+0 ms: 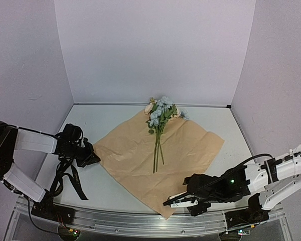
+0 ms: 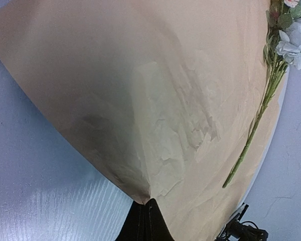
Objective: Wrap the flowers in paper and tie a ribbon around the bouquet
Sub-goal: Pick up the left corner of the flattened wrapping paper at the center of the board, then pick up the bottom corner of the flattened wrapping paper from the center of the board.
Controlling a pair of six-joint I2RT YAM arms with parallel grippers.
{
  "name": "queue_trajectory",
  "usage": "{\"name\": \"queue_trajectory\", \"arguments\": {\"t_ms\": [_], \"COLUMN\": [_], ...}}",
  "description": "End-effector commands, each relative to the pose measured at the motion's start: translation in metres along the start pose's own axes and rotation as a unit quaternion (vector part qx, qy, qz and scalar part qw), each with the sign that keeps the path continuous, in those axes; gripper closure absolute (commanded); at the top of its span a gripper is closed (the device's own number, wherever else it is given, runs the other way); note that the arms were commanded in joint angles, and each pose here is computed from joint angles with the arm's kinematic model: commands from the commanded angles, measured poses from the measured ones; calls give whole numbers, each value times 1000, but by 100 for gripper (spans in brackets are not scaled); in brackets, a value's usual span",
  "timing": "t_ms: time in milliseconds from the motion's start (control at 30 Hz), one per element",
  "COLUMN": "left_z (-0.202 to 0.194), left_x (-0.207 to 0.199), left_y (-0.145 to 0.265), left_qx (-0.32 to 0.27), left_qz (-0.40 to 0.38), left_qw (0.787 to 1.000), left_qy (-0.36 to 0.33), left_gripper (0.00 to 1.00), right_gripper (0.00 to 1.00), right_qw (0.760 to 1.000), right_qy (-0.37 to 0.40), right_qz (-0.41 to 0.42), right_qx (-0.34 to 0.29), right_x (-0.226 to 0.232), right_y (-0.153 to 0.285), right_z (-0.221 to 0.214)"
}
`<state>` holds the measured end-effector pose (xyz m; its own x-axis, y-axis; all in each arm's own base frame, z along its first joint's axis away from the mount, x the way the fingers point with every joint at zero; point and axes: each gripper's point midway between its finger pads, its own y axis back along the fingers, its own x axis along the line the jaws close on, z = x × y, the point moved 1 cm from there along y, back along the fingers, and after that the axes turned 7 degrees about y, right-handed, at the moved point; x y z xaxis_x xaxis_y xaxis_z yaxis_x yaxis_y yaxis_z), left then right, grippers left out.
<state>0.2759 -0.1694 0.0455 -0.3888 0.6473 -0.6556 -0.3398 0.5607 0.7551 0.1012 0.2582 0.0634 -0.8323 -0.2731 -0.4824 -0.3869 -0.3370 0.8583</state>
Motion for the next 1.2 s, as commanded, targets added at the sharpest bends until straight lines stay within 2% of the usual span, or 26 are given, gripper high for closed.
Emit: {"name": "queue_trajectory", "arguments": {"t_ms": [0, 333, 433, 1000, 1033, 1167], "left_z": [1, 6, 7, 12, 12, 14], "left_x": [-10, 1, 3, 3, 3, 2], "left_y": [3, 2, 1, 10, 12, 21], "left_qx": [29, 40, 39, 26, 23, 7], "left_qz": [-20, -9, -5, 13, 15, 23], "left_qw": [999, 999, 999, 999, 999, 999], "left_qy": [-5, 2, 2, -20, -23, -32], "left_gripper": [100, 100, 100, 100, 99, 93], "right_gripper": [2, 2, 8, 95, 99, 100], "right_qw": [995, 991, 990, 995, 996, 999], "right_qy": [53, 52, 46, 18, 16, -27], "right_qz": [-83, -125, -132, -101, -91, -40], "right_qx": [-28, -22, -18, -3, -3, -19], "right_x": [-21, -26, -29, -30, -29, -26], "right_y": [-2, -9, -9, 1, 4, 23], "right_z": [42, 64, 66, 71, 72, 82]}}
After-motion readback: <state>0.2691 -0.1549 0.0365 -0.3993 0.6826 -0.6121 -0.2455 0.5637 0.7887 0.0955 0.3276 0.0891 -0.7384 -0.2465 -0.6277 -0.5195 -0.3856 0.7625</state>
